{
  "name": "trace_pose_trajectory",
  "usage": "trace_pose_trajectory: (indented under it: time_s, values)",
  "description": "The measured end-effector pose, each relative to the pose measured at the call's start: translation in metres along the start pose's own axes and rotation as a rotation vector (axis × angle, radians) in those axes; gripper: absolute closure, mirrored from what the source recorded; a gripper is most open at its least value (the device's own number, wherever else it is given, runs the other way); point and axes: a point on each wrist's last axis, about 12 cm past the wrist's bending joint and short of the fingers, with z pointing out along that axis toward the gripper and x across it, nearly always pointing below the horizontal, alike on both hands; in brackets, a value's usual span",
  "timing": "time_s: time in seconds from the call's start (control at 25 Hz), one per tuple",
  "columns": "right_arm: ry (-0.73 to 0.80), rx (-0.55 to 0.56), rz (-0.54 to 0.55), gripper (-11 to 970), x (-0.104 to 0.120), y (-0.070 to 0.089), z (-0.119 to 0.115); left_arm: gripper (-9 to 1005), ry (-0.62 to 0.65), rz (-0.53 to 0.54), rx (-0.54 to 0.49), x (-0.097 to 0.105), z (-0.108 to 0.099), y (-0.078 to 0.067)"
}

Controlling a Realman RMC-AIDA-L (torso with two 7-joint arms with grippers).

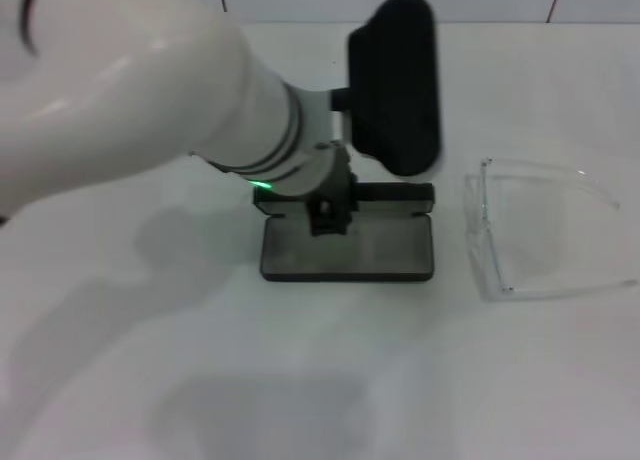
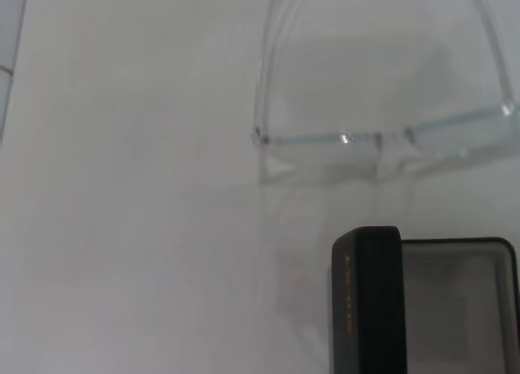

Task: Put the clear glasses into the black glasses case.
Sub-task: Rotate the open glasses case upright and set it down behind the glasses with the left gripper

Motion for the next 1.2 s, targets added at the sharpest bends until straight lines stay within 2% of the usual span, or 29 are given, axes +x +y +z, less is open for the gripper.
trace_pose_trajectory:
  time_s: [0.24,0.48,1.2]
  values:
    - [-0.007,0.006,-0.002,146,0.002,0.003,-0.002,788,-0.013,-0.014,-0.022,-0.015,0.005,-0.001]
    - [-0.006,0.0,-0.006,150,0.002,0.002,-0.001,751,-0.021,-0.048,-0.053,-0.02,0.006,-0.001]
    - [-0.009,0.0,-0.007,161,0.002,0.001,0.001,642,-0.013,-0.04,-0.057,-0.02,0.011,-0.007]
